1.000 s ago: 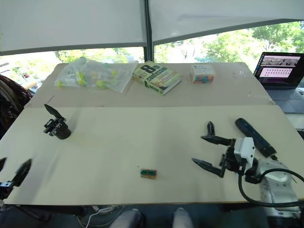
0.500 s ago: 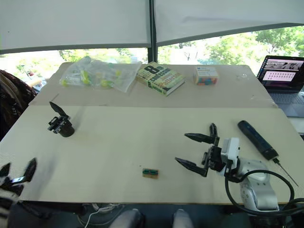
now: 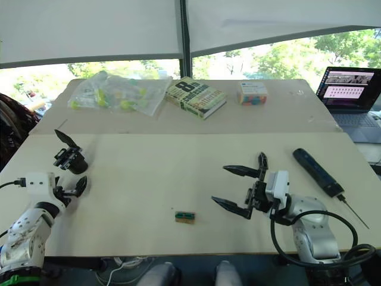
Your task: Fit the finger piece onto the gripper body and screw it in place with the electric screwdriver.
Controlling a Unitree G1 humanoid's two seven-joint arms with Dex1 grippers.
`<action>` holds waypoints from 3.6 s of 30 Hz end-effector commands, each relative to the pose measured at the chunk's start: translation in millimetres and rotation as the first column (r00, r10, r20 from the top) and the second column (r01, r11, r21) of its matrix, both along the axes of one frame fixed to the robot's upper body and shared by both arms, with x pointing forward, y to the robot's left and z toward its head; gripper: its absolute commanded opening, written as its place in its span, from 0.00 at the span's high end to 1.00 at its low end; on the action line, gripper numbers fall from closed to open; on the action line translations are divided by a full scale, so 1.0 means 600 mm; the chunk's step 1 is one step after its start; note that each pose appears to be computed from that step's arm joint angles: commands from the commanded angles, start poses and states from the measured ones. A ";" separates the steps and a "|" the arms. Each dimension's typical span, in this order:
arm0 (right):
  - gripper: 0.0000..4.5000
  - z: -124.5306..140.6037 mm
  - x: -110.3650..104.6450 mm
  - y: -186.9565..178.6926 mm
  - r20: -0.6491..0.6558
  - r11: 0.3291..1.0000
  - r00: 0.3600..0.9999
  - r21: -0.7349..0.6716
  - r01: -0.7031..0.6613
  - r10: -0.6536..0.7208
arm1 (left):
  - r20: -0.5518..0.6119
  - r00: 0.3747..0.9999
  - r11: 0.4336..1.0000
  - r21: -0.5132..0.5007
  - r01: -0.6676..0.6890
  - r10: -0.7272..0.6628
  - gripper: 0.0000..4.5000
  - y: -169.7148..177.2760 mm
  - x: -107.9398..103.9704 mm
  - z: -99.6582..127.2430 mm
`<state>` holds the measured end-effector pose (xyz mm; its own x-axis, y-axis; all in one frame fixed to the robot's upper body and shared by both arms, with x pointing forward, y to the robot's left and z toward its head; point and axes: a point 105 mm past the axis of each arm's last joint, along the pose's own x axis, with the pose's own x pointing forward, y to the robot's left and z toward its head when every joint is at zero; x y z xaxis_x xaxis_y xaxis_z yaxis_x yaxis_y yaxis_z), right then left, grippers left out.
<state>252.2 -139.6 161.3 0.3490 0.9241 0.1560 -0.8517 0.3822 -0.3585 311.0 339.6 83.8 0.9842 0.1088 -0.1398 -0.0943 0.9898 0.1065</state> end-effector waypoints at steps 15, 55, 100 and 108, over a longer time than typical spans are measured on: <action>0.00 0.023 -0.003 -0.004 0.073 0.999 0.997 -0.001 0.034 -0.034 | 0.037 0.999 0.996 0.085 -0.001 -0.002 0.12 0.013 0.062 0.003; 0.00 -0.015 -0.057 -0.095 0.006 0.979 0.991 -0.152 0.133 -0.134 | 0.094 0.610 0.614 0.015 0.789 -0.787 0.48 -0.442 -0.014 0.002; 0.00 0.000 -0.050 -0.073 0.014 0.975 0.985 -0.140 0.170 -0.170 | -0.062 0.196 0.194 0.043 0.980 -0.979 0.17 -0.405 0.043 -0.024; 0.00 0.000 -0.051 -0.078 0.012 0.974 0.985 -0.143 0.174 -0.174 | 0.112 0.330 0.337 0.054 0.940 -0.937 0.50 -0.394 0.026 0.029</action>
<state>223.7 -184.8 150.7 0.5103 0.8599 0.0150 -0.7920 0.4767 -0.3816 326.5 105.0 75.3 0.3998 -0.9091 -0.1171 0.9144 0.3867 0.1196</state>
